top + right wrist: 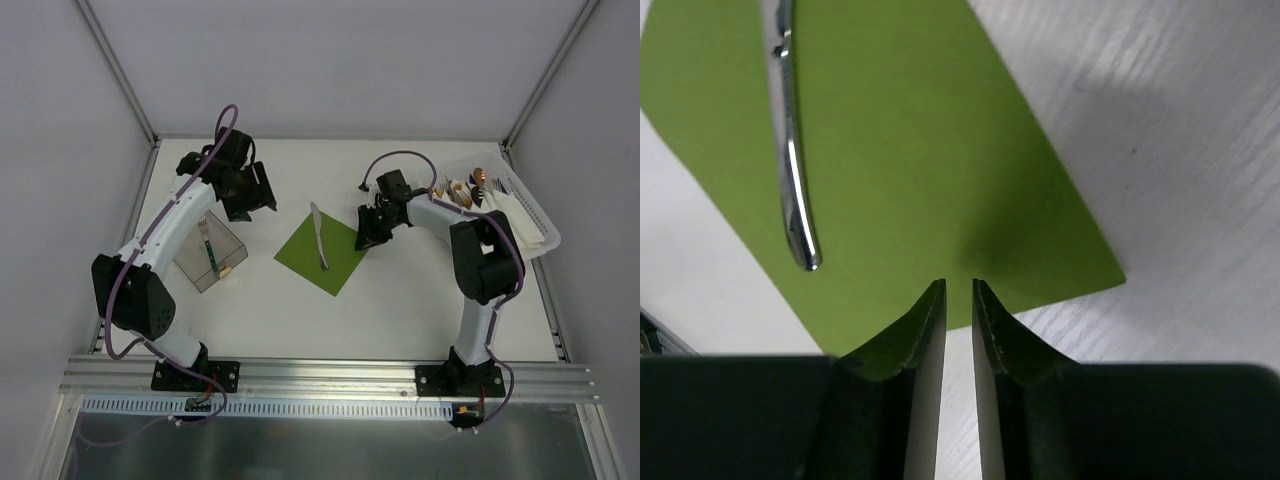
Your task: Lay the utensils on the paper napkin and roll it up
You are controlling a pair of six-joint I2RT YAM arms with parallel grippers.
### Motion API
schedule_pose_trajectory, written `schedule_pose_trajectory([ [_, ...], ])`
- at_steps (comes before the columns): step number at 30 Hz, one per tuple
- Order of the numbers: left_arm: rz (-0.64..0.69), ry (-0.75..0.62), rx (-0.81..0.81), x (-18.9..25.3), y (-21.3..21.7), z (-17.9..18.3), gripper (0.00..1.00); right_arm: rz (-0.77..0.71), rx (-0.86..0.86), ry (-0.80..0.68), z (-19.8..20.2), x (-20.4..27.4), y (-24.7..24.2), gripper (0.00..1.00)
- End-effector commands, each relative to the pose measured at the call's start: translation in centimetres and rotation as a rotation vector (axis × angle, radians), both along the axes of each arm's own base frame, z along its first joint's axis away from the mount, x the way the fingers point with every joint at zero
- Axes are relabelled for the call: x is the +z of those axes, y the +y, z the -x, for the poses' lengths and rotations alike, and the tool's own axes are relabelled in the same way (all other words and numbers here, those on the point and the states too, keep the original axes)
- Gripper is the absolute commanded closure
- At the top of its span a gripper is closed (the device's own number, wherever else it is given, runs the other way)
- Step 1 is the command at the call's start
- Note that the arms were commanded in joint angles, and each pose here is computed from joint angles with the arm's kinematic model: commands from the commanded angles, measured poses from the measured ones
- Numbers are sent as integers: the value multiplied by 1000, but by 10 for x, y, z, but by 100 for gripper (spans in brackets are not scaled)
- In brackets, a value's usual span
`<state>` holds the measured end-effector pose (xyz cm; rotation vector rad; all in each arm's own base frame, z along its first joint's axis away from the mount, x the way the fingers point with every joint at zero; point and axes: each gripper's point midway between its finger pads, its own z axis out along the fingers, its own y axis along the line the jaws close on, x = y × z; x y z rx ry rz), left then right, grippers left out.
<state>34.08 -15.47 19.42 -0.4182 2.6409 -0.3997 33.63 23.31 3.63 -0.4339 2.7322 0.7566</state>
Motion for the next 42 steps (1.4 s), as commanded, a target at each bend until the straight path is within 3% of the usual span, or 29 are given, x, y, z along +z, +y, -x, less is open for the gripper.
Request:
schedule_pose_trajectory([
  [1, 40, -124, 6, 23, 15, -1, 35, 6, -100, -21, -23, -5, 3, 81],
  [6, 39, -110, 78, 16, 45, 1, 36, 24, -142, 37, -12, -22, -1, 84],
  [11, 14, -68, 160, 0, 72, -2, 46, 23, -196, 109, 10, -27, -6, 85],
  [21, -55, 34, 255, -38, 111, -5, 51, 23, -254, 161, 33, -14, -11, 87],
  [24, -75, 77, 250, -53, 115, -6, 51, -3, -222, 166, 32, -9, -4, 77],
  [27, -94, 117, 250, -68, 119, -6, 51, -46, -175, 153, 27, 5, 7, 61],
  [28, -95, 125, 259, -70, 122, -8, 54, -50, -158, 149, 27, 9, 9, 43],
  [31, -127, 153, 294, -81, 134, -9, 54, -89, -133, 110, 21, 28, 17, 22],
  [42, -161, 281, 337, -124, 171, -6, 57, -181, -40, -87, 7, 108, 29, 2],
])
